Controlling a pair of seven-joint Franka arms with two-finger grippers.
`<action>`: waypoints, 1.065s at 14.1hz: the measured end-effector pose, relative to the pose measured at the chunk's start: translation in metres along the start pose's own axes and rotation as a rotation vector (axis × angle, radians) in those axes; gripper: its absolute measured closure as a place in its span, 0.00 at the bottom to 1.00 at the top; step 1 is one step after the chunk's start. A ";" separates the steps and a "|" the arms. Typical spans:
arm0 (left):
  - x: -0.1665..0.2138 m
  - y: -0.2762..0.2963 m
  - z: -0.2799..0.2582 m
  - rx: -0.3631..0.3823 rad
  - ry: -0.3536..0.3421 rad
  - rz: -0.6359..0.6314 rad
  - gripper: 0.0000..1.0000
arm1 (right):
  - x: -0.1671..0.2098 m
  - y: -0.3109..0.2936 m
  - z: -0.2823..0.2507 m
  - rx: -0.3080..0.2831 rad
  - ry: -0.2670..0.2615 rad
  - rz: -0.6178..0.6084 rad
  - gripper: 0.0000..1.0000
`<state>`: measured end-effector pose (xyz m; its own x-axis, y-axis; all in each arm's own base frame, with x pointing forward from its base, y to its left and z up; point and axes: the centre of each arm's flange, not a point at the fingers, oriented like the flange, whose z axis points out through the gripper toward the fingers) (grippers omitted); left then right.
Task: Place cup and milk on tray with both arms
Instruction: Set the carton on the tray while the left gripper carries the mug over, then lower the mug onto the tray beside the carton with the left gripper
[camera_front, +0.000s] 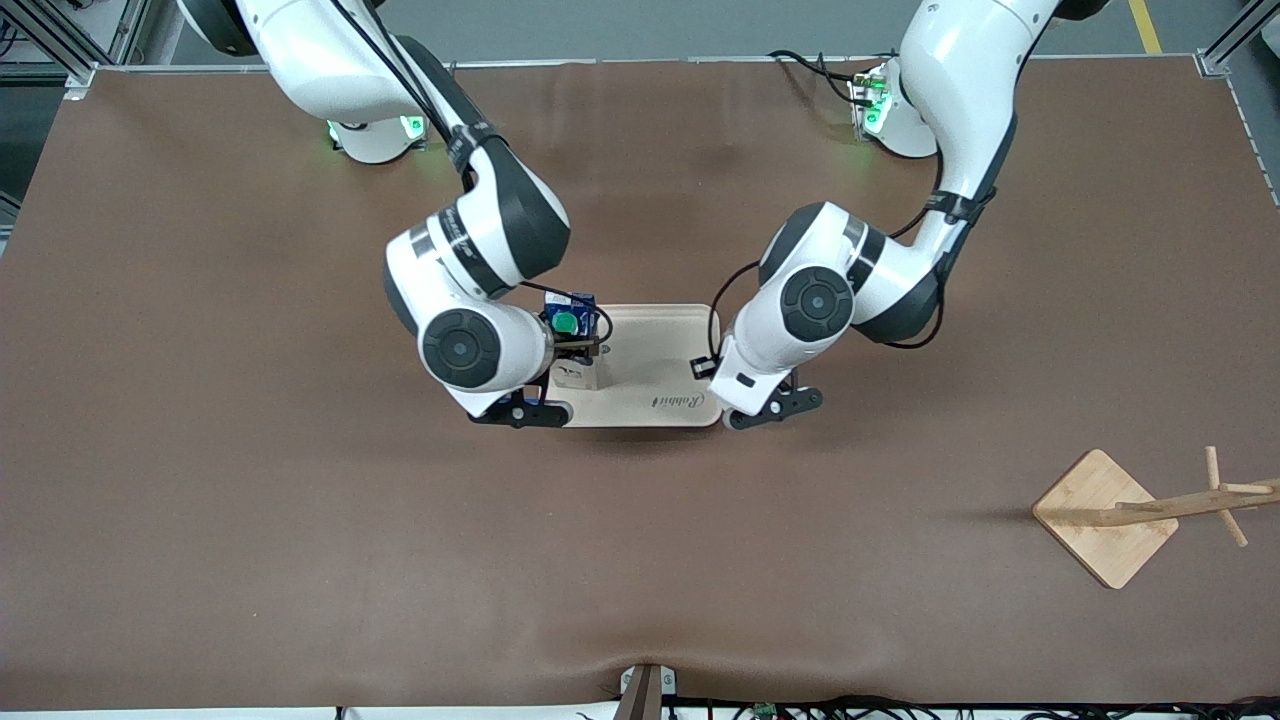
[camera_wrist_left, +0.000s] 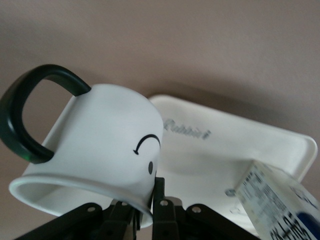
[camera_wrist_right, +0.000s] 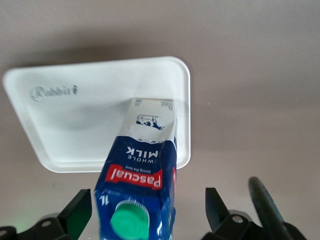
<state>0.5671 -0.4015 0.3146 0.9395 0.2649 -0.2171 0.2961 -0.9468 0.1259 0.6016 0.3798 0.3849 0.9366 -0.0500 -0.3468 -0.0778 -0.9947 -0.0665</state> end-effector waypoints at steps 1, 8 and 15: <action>-0.008 0.008 0.007 -0.015 -0.027 -0.005 0.89 | -0.005 0.006 -0.020 0.012 0.014 0.001 0.00; -0.035 0.039 0.087 -0.025 -0.205 -0.191 0.89 | -0.014 0.133 -0.149 0.064 0.012 0.138 0.00; -0.028 0.038 0.109 -0.019 -0.254 -0.296 0.82 | -0.062 0.225 -0.238 -0.060 0.158 0.180 0.00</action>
<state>0.5333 -0.4648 0.2196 0.7413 0.4699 -0.4792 0.5532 -0.8321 0.0397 0.6073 0.1379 0.6136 0.9517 -0.2354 -0.1971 -0.2321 -0.9719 0.0400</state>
